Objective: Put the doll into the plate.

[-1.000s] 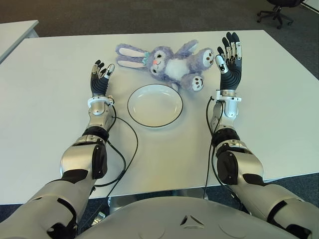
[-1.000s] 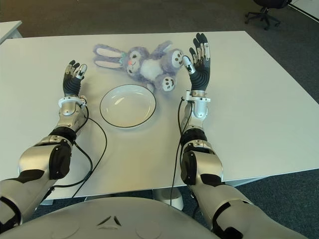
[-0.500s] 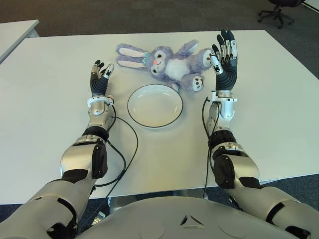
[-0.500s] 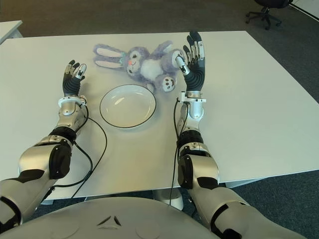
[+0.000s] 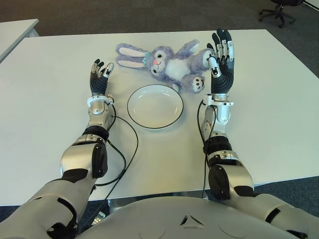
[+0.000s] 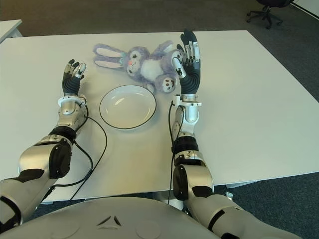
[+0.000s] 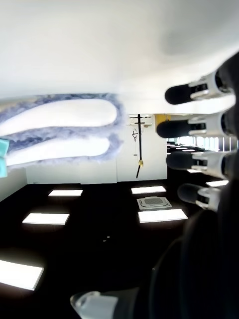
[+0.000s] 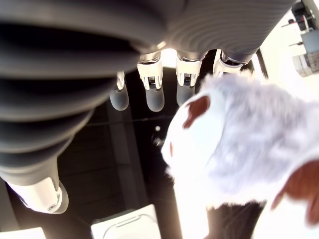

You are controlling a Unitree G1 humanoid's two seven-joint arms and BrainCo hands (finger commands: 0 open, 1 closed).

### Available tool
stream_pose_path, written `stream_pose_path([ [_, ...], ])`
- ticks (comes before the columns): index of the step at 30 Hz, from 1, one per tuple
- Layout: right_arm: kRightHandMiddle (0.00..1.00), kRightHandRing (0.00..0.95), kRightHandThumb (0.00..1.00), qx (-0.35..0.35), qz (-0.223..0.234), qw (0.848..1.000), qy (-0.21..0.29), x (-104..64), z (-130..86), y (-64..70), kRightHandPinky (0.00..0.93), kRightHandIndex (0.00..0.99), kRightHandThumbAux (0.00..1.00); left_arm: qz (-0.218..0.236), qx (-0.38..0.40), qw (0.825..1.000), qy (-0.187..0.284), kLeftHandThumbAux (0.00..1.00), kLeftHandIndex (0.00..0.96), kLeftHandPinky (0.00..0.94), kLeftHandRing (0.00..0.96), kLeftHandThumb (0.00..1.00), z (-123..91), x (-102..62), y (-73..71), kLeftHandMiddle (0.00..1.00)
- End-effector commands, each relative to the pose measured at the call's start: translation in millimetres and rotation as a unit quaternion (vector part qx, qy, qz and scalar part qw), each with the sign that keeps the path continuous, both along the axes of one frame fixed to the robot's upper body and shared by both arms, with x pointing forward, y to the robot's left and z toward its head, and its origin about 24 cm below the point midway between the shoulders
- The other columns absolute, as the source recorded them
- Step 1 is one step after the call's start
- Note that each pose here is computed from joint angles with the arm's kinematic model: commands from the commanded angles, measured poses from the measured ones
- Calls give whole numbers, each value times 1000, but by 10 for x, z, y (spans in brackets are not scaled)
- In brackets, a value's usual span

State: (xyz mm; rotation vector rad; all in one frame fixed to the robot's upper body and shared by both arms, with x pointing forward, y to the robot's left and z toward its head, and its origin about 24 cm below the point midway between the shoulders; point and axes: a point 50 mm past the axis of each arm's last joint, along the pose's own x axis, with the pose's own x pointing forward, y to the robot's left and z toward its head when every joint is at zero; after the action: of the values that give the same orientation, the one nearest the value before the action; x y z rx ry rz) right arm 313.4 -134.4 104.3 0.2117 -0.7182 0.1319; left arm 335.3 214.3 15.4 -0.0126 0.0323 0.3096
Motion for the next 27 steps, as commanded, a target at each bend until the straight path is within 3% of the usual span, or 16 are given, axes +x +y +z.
stream_pose_path([
  [1,29,10,321,17,6,990,139,-288,-642,79,18,5,547,-3,-35,991,132,451,0,154,129,0,-606,-402,-88,109],
  [3,26,6,303,6,6,990,143,-296,-658,88,5,7,542,-2,-35,990,134,451,0,119,122,0,-607,-401,-89,106],
  [13,21,5,279,-1,12,988,156,-303,-699,98,14,11,547,-2,-35,990,136,455,0,115,99,0,-611,-399,-98,87],
  [27,18,4,257,-6,27,987,161,-323,-711,128,19,7,543,-3,-34,991,130,437,0,151,118,0,-604,-398,-108,100],
])
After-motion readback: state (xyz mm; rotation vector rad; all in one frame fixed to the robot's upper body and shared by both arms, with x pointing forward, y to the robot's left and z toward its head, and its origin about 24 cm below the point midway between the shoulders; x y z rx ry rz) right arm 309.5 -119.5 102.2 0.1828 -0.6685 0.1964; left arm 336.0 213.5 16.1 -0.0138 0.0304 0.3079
